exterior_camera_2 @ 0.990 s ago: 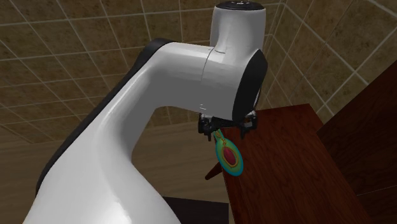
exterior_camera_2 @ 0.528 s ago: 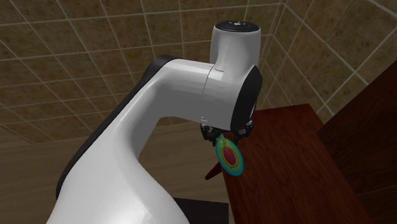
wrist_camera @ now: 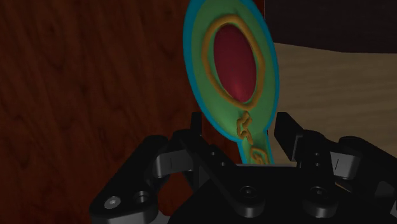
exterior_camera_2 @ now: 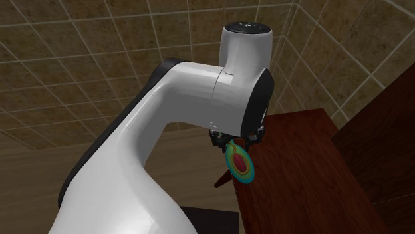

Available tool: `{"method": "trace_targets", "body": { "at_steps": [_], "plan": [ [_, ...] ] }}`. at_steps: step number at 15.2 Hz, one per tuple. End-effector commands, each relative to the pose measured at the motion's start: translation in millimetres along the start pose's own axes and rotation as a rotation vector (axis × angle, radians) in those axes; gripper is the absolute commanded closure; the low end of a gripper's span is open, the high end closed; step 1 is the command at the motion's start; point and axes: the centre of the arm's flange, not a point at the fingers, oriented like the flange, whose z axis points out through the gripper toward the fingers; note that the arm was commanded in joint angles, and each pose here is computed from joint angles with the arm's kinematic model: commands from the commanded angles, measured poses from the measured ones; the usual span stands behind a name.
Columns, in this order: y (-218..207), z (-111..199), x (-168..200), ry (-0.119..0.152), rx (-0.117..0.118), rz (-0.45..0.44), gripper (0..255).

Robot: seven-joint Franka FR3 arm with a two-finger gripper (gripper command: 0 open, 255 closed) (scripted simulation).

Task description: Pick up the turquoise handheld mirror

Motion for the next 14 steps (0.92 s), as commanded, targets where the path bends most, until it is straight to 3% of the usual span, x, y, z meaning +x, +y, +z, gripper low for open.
{"method": "trace_targets", "body": {
  "at_steps": [1, 14],
  "plan": [
    [-0.2, 0.5, 0.2, -0.002, 0.001, 0.001, 255],
    [3.6, -67.7, -6.2, -0.002, 0.001, 0.001, 255]
  ]
}}
